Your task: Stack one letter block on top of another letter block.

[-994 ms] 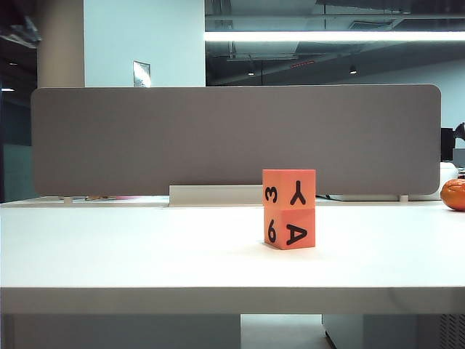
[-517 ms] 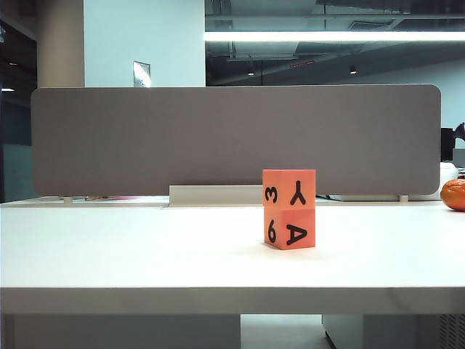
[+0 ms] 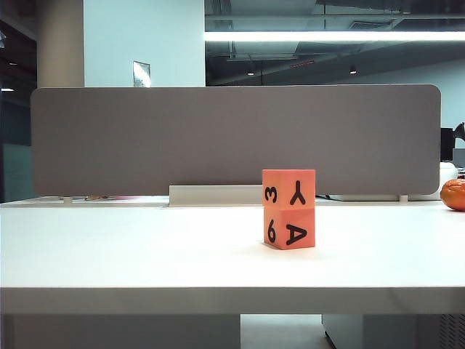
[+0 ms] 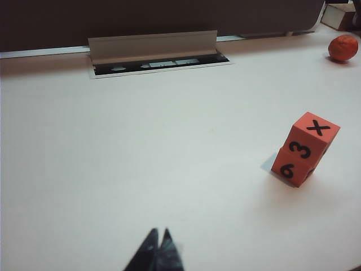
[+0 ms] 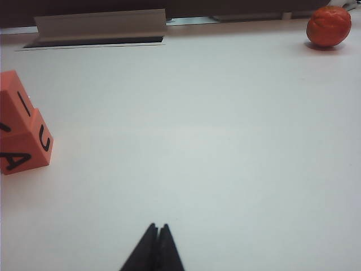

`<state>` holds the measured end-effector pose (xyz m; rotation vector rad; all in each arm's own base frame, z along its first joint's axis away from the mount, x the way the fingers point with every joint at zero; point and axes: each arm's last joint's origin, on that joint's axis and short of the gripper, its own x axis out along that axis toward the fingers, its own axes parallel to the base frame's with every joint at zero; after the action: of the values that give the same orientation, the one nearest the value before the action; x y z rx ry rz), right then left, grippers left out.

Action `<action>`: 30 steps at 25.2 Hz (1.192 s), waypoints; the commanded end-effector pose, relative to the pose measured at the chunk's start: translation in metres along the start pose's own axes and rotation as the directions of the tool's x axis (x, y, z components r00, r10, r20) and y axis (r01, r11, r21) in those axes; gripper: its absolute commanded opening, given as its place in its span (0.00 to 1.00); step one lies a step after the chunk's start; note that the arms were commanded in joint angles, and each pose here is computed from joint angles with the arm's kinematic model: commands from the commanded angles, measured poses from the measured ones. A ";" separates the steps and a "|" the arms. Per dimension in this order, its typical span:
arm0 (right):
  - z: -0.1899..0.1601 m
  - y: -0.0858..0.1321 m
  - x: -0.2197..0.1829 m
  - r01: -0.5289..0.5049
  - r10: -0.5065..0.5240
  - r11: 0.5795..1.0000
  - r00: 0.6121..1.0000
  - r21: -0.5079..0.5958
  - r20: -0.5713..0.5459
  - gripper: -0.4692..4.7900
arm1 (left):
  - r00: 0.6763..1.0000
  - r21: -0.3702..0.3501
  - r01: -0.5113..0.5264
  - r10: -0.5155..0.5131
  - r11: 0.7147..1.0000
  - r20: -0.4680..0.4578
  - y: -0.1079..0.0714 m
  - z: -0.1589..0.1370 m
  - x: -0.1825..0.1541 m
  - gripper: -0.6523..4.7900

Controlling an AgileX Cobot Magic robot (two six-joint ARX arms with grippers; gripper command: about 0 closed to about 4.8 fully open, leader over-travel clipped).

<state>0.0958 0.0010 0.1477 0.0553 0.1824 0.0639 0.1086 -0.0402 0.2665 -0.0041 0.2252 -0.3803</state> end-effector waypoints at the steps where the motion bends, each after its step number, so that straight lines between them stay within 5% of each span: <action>1: 0.000 0.000 0.000 0.002 -0.002 1.000 1.000 -0.002 0.005 0.09 | 0.998 0.045 -0.055 0.054 0.997 0.011 0.001 0.001 0.000 0.11; 3: 0.000 0.000 0.000 0.002 -0.002 1.000 1.000 -0.003 0.005 0.09 | 0.981 0.034 -0.191 0.190 0.981 0.027 0.008 -0.004 0.000 0.11; 15: 0.000 0.000 0.000 0.002 -0.002 1.000 1.000 -0.003 0.006 0.09 | 0.917 -0.054 -0.371 0.375 0.927 0.136 0.039 -0.077 -0.002 0.11; 30: 0.000 0.000 0.000 0.002 -0.002 1.000 1.000 -0.002 0.006 0.09 | 0.903 -0.057 -0.386 0.390 0.921 0.181 0.039 -0.106 -0.003 0.11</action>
<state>0.0958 0.0010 0.1477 0.0553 0.1824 0.0639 0.0977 0.0012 0.1591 -0.0163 0.0587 0.0257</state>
